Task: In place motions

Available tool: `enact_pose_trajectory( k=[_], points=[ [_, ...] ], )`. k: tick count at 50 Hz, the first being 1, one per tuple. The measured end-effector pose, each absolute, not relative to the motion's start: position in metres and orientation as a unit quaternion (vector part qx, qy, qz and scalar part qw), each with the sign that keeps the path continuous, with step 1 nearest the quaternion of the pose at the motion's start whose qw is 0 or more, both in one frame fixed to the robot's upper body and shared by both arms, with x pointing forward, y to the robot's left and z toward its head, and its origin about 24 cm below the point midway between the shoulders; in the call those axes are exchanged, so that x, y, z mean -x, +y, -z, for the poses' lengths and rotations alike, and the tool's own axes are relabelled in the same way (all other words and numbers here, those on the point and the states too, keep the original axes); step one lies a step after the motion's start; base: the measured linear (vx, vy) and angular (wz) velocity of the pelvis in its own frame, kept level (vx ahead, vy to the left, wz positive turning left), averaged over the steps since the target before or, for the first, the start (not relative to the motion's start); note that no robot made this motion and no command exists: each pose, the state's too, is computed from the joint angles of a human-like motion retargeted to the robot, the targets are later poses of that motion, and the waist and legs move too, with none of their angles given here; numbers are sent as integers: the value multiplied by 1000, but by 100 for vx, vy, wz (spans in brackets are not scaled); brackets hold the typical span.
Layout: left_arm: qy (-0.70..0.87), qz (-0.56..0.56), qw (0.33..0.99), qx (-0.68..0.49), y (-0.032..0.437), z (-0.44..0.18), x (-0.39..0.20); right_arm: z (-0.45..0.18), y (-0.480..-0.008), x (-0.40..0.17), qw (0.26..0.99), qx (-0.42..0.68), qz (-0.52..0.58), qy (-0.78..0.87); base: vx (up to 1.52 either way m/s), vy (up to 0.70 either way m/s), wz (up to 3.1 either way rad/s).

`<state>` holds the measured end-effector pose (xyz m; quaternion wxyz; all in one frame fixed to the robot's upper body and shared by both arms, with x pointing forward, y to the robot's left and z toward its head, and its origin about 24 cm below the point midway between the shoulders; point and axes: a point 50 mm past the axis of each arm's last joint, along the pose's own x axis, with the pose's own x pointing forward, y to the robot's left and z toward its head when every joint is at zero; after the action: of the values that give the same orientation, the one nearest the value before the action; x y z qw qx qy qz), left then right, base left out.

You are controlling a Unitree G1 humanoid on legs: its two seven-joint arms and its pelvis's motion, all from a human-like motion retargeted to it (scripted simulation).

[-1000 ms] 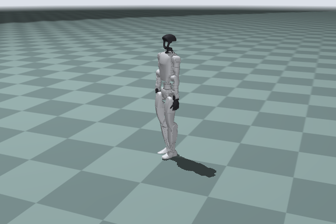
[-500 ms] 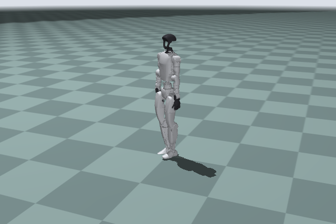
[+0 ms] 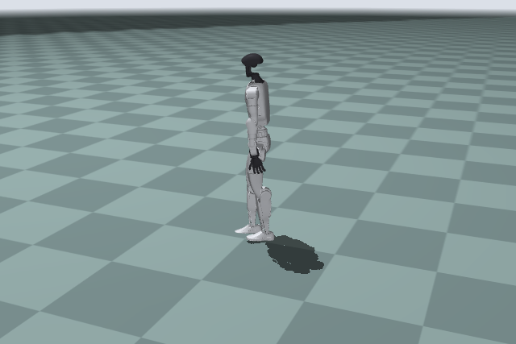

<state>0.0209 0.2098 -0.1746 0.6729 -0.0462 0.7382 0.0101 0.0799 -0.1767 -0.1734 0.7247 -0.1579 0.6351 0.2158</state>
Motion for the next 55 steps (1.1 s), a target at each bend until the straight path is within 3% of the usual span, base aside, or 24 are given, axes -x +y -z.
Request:
enact_pose_trajectory(
  k=[11, 18, 25, 35, 42, 55],
  points=[
    [741, -38, 670, 32, 221, 173, -24, 174, -221, 1, 626, 129, -90, 764, -26, 11, -163],
    [751, -42, 657, 60, 211, 174, -13, 171, -218, 34, 590, 86, -49, 801, -9, -1, -109],
    [737, -5, 671, 77, 191, 177, -25, 178, -198, 11, 633, 82, -74, 766, -16, -7, -82],
    [707, 65, 704, 10, 189, 176, -53, 180, -186, -26, 663, 190, -148, 709, -7, -8, -80],
    [705, 48, 708, 14, 197, 175, -53, 178, -182, -55, 690, 225, -191, 661, -6, -15, -62],
    [726, 9, 688, 7, 194, 178, -30, 175, -213, -40, 669, 180, -128, 710, -3, -7, -75]
  ],
)
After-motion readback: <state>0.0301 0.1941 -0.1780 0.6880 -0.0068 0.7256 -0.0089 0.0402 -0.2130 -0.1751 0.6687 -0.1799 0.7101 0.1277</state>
